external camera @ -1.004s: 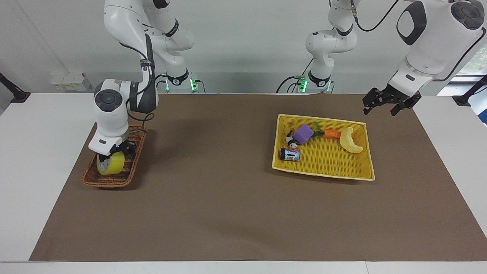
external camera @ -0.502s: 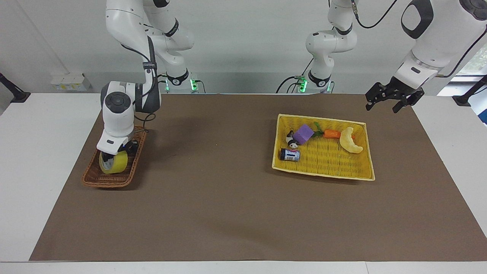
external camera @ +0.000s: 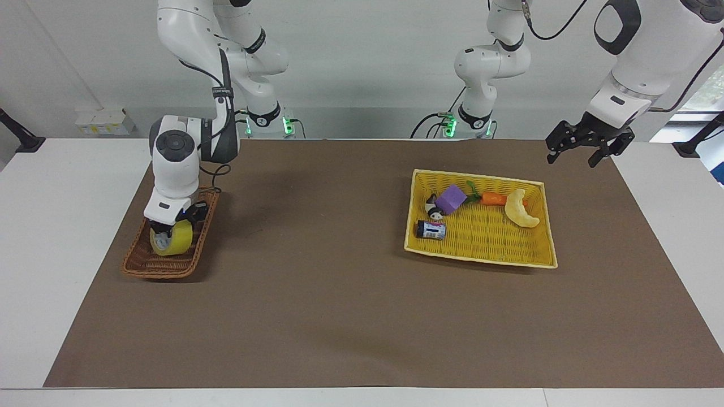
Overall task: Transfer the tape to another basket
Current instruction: 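Lower the tape into the wicker basket and open the right gripper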
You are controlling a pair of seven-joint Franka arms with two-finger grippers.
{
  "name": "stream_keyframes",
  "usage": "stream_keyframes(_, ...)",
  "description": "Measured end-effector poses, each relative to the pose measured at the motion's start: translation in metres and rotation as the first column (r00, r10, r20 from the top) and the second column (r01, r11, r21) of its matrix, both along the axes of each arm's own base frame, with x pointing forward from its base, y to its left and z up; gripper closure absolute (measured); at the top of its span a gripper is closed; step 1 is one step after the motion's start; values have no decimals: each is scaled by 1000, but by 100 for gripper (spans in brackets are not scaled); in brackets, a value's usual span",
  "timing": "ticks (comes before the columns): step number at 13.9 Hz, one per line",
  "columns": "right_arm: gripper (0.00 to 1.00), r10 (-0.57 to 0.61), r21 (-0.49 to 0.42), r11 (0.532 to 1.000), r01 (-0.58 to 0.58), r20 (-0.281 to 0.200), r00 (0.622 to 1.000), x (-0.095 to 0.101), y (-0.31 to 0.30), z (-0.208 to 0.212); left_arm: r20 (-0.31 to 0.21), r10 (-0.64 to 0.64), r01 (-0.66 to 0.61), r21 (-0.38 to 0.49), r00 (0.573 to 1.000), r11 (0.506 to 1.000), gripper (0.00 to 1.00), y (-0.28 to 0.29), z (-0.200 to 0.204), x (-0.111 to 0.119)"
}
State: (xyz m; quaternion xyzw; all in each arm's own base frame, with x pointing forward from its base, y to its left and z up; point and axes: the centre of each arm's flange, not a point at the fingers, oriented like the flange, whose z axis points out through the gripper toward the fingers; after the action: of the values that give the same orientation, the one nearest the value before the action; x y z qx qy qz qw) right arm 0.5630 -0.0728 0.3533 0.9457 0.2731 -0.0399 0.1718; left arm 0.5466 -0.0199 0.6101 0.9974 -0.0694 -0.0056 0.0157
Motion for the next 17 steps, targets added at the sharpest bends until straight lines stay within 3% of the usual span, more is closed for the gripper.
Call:
stream_keyframes(2,2,-56,62,997,56,7,998,-3,10,26,-14,-1,1,18,1000,1000,0,2,6,-1)
stream_keyframes(3,0,-88,87,992,87,4,996,-3,18,43,-13,-1,2,21,1000,1000,0,3,10,0)
stream_keyframes(9,0,-305,129,947,295,75,949,-5,93,98,-37,-7,8,21,999,1000,0,0,8,0)
stream_keyframes(13,0,-467,247,865,437,77,881,-10,119,124,-37,7,-6,21,999,1000,0,8,7,1)
stream_keyframes(17,0,-624,347,743,573,47,780,-8,140,162,-37,3,-3,21,999,1000,0,6,7,1)
